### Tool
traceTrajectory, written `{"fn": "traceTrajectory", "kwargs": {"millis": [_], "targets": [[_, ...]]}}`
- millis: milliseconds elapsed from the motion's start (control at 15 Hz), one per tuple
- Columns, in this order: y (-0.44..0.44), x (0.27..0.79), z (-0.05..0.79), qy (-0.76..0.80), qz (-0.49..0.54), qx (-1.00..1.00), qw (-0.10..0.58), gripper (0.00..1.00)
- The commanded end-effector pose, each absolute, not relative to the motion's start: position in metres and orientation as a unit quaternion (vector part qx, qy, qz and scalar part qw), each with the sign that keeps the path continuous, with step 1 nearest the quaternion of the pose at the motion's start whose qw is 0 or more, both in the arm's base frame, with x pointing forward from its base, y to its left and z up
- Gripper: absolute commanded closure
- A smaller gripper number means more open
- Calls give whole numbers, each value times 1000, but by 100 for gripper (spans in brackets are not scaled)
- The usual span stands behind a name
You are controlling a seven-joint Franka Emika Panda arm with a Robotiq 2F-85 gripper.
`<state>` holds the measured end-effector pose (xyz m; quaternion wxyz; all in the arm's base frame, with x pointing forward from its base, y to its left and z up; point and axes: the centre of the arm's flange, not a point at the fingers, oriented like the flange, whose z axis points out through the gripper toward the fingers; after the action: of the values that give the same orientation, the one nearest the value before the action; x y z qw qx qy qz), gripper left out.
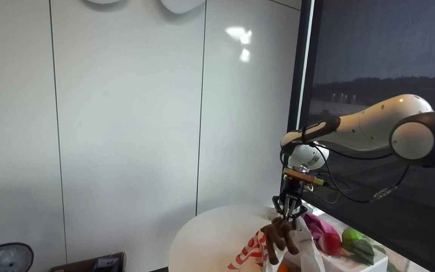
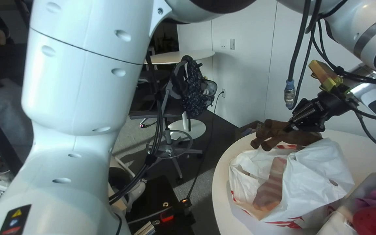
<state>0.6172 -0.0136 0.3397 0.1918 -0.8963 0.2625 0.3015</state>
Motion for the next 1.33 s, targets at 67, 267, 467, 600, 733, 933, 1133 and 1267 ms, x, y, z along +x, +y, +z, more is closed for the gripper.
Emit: {"fn": "traceTrajectory", "kwargs": {"millis": [67, 267, 467, 600, 733, 933, 1133, 1267], "targets": [[11, 613, 349, 252, 344, -854, 299, 93], [23, 607, 334, 256, 368, -831, 331, 93], [38, 604, 341, 228, 392, -795, 402, 93], [45, 605, 353, 210, 358, -804, 426, 93], [39, 608, 371, 203, 311, -830, 415, 94], [13, 611, 403, 218, 238, -858, 400, 94], [-25, 609, 434, 251, 165, -874, 383, 94], [-50, 603, 451, 275, 116, -881, 367, 94]]}}
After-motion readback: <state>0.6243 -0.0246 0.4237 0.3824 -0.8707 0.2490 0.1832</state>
